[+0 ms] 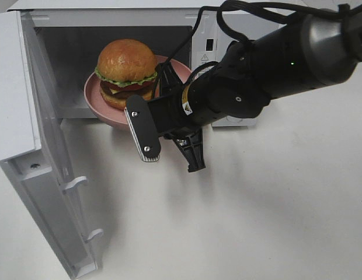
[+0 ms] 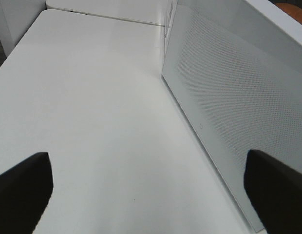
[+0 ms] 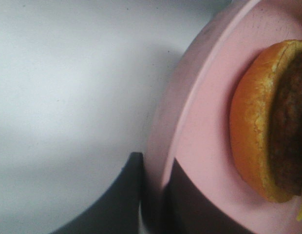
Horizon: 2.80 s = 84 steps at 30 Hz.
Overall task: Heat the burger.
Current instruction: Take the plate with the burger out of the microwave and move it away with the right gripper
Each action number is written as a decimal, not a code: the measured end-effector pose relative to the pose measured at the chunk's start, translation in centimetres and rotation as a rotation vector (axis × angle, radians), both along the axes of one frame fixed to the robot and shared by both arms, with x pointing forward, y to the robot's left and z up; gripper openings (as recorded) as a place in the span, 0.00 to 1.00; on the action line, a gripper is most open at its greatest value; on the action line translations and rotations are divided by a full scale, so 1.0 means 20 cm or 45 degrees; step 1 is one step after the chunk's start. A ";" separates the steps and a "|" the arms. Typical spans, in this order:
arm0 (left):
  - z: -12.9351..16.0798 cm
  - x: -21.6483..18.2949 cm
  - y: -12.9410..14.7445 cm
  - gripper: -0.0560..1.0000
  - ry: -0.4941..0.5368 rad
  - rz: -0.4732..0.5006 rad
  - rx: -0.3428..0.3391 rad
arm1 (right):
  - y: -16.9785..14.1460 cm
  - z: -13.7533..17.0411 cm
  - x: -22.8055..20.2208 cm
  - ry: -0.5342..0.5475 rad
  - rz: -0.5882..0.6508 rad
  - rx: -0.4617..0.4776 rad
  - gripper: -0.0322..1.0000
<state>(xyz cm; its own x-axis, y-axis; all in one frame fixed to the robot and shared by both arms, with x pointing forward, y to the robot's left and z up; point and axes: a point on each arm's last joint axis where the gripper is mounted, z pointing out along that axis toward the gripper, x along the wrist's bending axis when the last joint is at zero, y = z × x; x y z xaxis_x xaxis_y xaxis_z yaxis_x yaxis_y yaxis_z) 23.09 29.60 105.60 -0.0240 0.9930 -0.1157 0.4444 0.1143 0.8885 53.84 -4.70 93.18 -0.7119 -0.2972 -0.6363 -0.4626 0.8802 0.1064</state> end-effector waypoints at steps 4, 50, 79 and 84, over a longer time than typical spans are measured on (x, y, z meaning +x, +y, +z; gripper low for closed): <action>0.00 0.00 0.00 0.99 0.000 0.000 0.000 | -0.03 0.02 -0.05 0.006 0.006 -0.006 0.12; 0.00 0.00 0.00 0.99 0.000 0.000 0.000 | -0.67 0.23 -0.80 0.070 -0.126 -0.044 0.12; 0.00 0.00 0.00 0.99 0.000 0.000 0.000 | -0.99 0.31 -0.90 0.062 -1.003 0.003 0.12; 0.00 0.00 0.00 0.99 0.000 0.000 0.000 | -1.02 0.31 -0.90 0.045 -1.184 0.053 0.12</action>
<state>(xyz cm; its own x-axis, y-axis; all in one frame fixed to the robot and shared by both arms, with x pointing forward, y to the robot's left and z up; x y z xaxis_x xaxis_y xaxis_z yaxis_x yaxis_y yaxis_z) 23.09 29.60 105.60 -0.0240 0.9930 -0.1157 0.4444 0.1143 0.8885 35.76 -25.14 99.46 -0.6718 0.4247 -0.6069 0.4305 0.8906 0.1467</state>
